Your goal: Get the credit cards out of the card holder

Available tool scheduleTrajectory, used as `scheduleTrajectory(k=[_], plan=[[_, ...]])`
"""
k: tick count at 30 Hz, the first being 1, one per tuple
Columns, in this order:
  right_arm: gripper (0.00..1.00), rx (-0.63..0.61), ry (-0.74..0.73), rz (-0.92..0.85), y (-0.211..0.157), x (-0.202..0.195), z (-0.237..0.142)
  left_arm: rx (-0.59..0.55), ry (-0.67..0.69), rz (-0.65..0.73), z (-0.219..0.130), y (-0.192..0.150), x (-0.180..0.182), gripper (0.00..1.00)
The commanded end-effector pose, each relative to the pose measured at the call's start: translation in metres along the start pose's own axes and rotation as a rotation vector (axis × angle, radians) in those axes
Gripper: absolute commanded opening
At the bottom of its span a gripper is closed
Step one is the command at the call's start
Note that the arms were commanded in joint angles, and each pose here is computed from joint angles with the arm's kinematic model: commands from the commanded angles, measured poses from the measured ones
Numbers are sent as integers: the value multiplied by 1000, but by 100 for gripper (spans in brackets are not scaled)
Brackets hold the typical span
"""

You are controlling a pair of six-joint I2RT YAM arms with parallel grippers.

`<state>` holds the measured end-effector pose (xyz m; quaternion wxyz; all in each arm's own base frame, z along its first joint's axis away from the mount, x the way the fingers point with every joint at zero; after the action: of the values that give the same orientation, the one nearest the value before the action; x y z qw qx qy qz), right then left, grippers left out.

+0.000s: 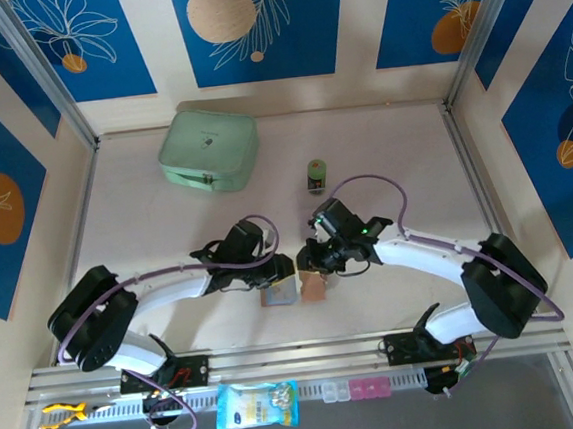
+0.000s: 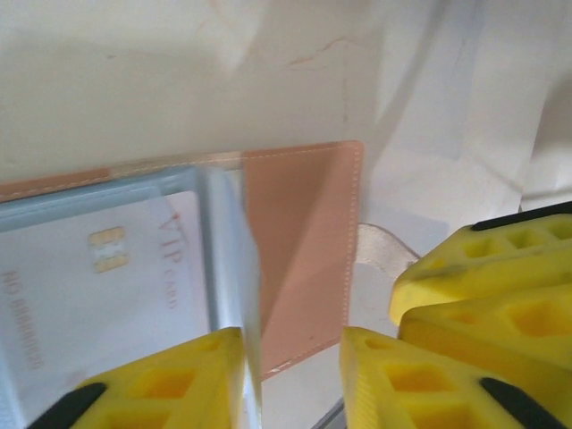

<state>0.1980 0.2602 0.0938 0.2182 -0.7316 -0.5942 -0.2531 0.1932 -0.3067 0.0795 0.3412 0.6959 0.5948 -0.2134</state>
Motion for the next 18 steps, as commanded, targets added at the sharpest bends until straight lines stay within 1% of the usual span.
scheduleTrajectory(k=[1, 3, 9, 14, 18], plan=[[21, -29, -31, 37, 0, -17, -14, 35, -19, 29, 6, -1, -14, 38], [21, -50, -24, 45, 2, -20, -23, 44, -20, 37, 11, 0, -18, 42], [21, -99, 12, 81, 6, -31, -45, 79, -27, 48, 31, 1, -27, 48], [21, -110, 39, 105, 5, -36, -55, 111, -47, 54, 46, 0, -35, 54], [21, -112, 49, 106, 3, -36, -57, 107, -45, 51, 48, 3, -36, 55]])
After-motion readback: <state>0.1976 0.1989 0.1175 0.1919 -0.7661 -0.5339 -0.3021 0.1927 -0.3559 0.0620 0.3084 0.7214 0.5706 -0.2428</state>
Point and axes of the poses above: each hand's point on the last joint's axis, 136 mm out from that joint toward the fingers, its own z axis out along the fingers, its own x axis along the line the jaws close on, y = z × x, the point moved 1 cm from there along -z, back along the fingers, and after that the axes turned 11 degrees about z, right-handed, at the moved point
